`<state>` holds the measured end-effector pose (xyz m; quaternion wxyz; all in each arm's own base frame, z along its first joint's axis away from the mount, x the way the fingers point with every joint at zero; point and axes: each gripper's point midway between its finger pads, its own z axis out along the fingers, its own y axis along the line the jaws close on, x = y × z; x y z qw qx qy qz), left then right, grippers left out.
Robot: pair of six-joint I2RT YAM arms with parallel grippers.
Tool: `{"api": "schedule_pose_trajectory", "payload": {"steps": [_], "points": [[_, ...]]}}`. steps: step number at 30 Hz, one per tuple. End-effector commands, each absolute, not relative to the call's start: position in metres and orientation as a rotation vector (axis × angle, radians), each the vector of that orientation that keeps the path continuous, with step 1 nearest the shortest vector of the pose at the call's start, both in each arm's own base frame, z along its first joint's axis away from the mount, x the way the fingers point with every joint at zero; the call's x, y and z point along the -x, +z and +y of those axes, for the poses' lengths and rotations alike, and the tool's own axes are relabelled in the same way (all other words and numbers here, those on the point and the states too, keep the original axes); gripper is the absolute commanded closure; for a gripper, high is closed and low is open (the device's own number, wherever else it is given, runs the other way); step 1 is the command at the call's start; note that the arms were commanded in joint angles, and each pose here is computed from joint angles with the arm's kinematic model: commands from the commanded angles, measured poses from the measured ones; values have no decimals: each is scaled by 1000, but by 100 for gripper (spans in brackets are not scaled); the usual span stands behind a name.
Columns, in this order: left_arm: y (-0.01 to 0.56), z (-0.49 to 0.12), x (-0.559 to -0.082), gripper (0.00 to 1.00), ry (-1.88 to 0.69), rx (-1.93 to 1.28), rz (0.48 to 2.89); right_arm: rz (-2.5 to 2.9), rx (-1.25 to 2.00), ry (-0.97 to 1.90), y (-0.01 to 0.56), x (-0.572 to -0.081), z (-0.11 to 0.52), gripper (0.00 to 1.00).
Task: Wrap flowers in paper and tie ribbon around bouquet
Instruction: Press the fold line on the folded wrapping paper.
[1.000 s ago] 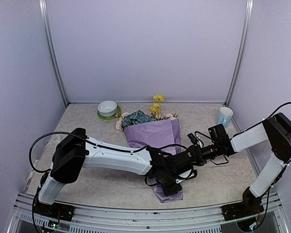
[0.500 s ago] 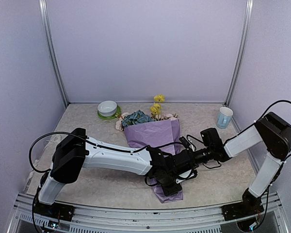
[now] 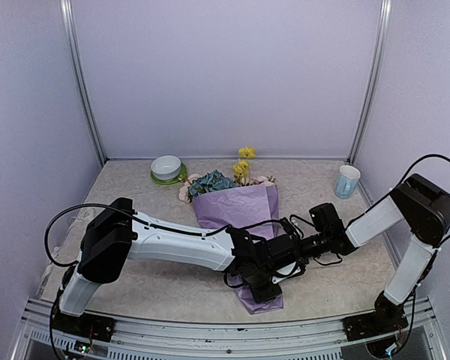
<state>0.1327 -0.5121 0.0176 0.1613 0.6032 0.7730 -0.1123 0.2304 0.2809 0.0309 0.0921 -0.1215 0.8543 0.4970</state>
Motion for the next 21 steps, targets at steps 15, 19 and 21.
{"api": "schedule_pose_trajectory", "payload": {"steps": [15,19,21], "points": [[74,-471,-149,76,-587,-1430,2292,2551,361,1438,23,-226,278,100],[39,-459,-122,77,-431,-1591,2320,2553,356,1436,24,-225,277,100],[25,-449,-116,78,-405,-1603,2379,2550,355,1435,25,-225,277,100]]}}
